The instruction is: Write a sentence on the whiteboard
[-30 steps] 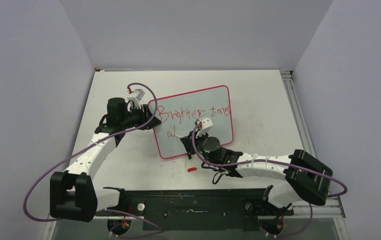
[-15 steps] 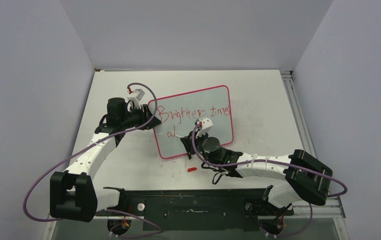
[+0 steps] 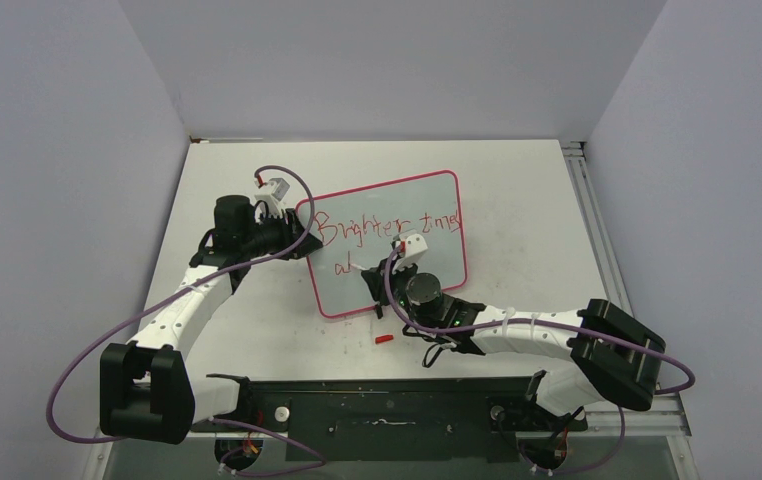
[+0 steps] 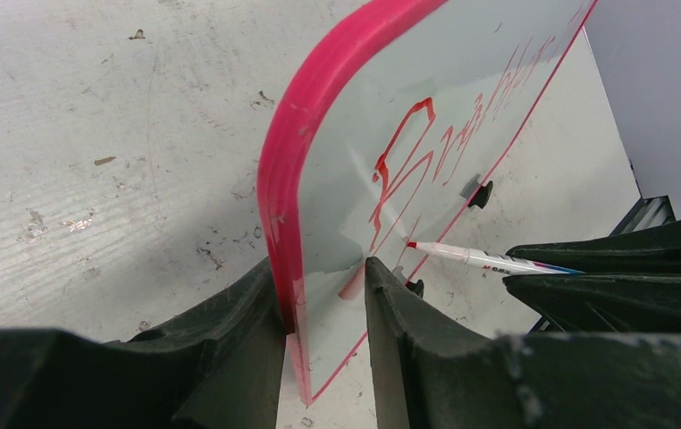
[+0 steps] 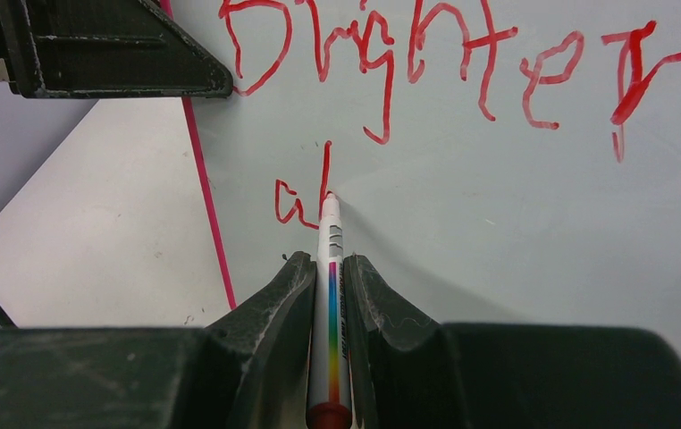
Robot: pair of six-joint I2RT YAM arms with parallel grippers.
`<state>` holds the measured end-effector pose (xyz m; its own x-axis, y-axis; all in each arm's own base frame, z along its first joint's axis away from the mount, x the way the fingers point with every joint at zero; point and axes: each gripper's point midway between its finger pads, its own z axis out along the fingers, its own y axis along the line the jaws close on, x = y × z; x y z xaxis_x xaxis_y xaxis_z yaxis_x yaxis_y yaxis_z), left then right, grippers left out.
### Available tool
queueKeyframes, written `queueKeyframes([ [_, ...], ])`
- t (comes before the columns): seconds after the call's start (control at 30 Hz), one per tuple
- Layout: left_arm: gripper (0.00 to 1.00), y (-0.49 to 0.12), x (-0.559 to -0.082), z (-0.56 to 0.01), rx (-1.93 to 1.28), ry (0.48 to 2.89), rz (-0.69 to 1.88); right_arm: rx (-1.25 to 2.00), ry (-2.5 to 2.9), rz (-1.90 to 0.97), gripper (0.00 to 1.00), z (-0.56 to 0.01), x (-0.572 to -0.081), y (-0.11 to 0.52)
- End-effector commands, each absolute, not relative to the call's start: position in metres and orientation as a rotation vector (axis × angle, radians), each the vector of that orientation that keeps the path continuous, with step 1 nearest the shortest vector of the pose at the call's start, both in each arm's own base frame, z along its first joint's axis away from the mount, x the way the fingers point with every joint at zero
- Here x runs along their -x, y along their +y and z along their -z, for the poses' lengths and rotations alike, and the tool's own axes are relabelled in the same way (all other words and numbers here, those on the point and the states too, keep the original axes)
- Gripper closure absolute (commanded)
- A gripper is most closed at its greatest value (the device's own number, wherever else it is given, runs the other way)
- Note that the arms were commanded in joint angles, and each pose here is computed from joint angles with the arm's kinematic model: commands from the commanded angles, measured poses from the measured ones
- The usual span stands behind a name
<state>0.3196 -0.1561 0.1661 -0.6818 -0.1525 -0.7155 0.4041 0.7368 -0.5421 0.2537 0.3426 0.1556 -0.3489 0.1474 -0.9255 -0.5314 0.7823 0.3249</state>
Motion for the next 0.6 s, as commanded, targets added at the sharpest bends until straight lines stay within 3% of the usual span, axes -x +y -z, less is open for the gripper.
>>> queueKeyframes([
  [0.0, 0.66, -0.163, -0.325, -0.197, -0.240, 2.053, 0.938, 0.192, 1.693, -0.705, 0.95, -0.196, -0.271, 0.332],
  [0.57, 0.66, -0.162, -0.325, -0.197, -0.240, 2.052, 0.935, 0.208, 1.773, -0.677, 0.95, -0.169, -0.263, 0.321],
])
